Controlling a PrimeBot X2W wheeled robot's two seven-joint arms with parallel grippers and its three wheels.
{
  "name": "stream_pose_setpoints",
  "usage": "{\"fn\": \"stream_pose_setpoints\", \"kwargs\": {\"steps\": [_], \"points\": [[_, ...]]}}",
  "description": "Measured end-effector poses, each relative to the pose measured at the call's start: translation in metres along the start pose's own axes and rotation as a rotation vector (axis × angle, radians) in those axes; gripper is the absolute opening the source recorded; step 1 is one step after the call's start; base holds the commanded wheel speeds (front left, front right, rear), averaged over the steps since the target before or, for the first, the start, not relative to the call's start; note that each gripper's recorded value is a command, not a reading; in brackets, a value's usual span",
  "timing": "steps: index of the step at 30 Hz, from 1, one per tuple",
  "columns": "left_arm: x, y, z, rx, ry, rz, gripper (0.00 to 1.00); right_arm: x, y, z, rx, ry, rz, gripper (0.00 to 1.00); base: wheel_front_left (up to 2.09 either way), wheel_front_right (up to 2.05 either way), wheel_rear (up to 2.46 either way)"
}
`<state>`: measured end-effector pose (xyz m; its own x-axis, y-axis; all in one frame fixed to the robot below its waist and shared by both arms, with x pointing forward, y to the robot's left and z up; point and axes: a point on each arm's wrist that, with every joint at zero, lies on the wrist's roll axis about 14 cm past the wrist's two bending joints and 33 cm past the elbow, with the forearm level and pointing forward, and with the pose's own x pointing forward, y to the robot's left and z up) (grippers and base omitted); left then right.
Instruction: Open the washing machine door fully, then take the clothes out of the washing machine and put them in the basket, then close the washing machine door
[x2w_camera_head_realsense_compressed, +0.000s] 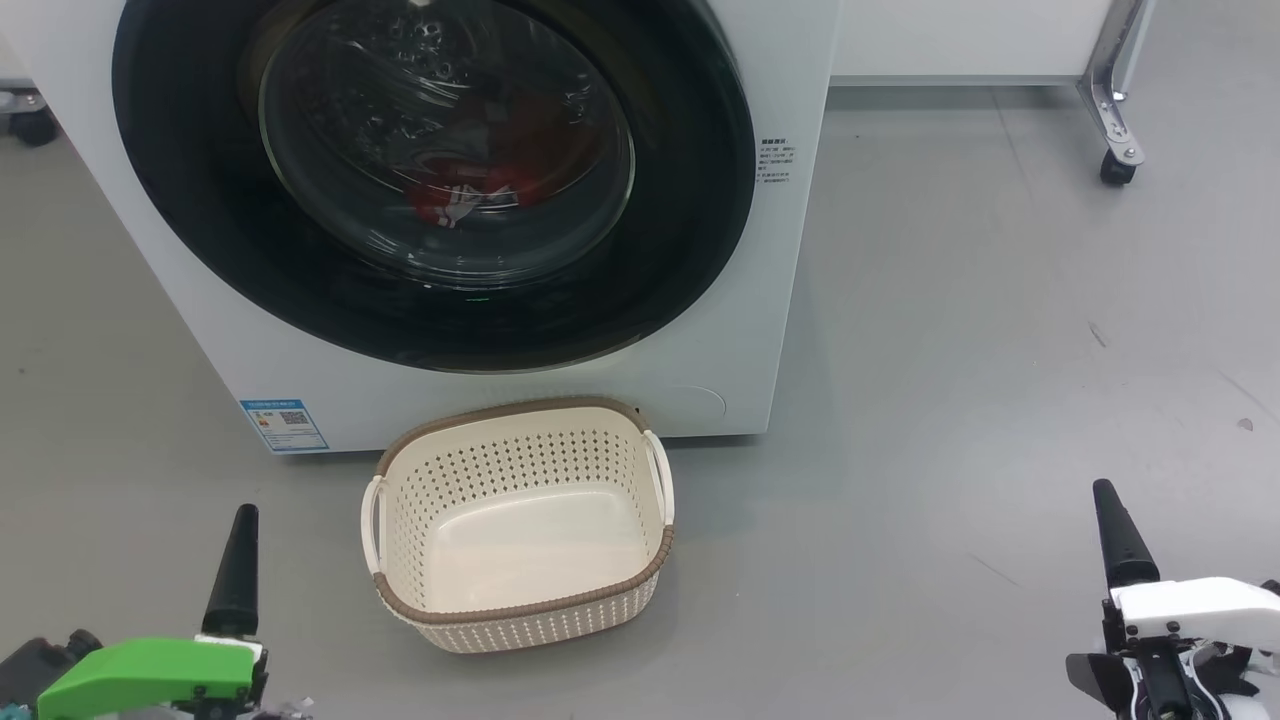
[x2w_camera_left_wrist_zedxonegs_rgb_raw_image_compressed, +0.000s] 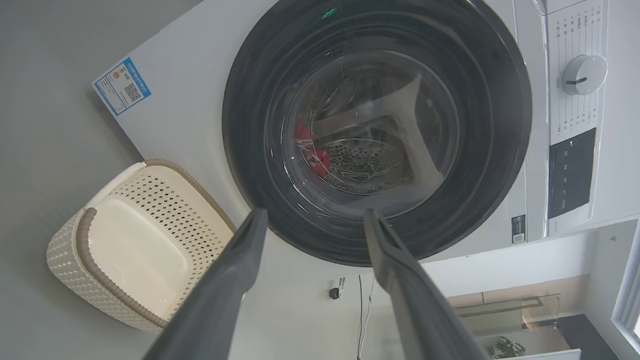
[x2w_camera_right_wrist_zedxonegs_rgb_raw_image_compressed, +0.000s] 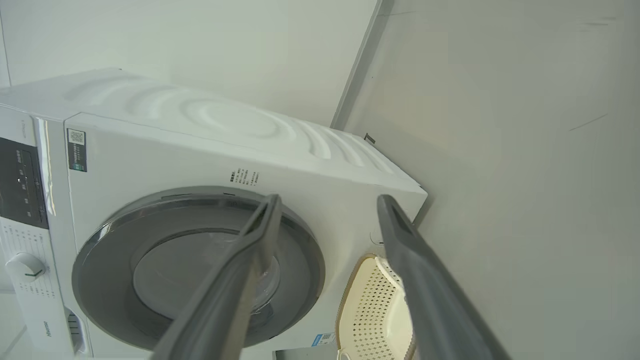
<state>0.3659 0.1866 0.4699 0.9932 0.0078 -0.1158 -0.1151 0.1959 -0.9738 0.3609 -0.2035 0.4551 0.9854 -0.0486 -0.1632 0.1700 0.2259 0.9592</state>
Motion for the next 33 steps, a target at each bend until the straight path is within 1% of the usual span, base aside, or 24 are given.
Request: {"fn": "stream_pose_setpoints", "kwargs": {"steps": [6, 11, 18, 20, 25, 27, 33], "points": [[0.001, -0.004, 0.004, 0.145, 0.000, -0.017, 1.00, 0.004, 0.010, 0.001, -0.168, 0.015, 0.033, 1.00, 0.00, 0.00, 0.00], [0.003, -0.014, 0.003, 0.251, 0.009, -0.051, 1.00, 0.007, 0.017, -0.005, -0.311, 0.039, 0.059, 1.00, 0.00, 0.00, 0.00], [0.005, -0.026, 0.003, 0.387, -0.003, -0.085, 1.00, 0.009, 0.022, -0.016, -0.462, 0.065, 0.075, 1.00, 0.00, 0.00, 0.00], [0.005, -0.029, 0.000, 0.456, 0.003, -0.095, 1.00, 0.010, 0.026, -0.018, -0.516, 0.062, 0.090, 1.00, 0.00, 0.00, 0.00], [0.004, -0.032, -0.004, 0.576, 0.010, -0.110, 1.00, 0.009, 0.029, -0.024, -0.581, 0.068, 0.106, 1.00, 0.00, 0.00, 0.00], [0.004, -0.032, -0.005, 0.591, 0.008, -0.112, 1.00, 0.008, 0.030, -0.025, -0.596, 0.067, 0.110, 1.00, 0.00, 0.00, 0.00], [0.003, -0.036, -0.013, 0.703, 0.021, -0.135, 1.00, 0.007, 0.032, -0.033, -0.683, 0.074, 0.127, 1.00, 0.00, 0.00, 0.00]]}}
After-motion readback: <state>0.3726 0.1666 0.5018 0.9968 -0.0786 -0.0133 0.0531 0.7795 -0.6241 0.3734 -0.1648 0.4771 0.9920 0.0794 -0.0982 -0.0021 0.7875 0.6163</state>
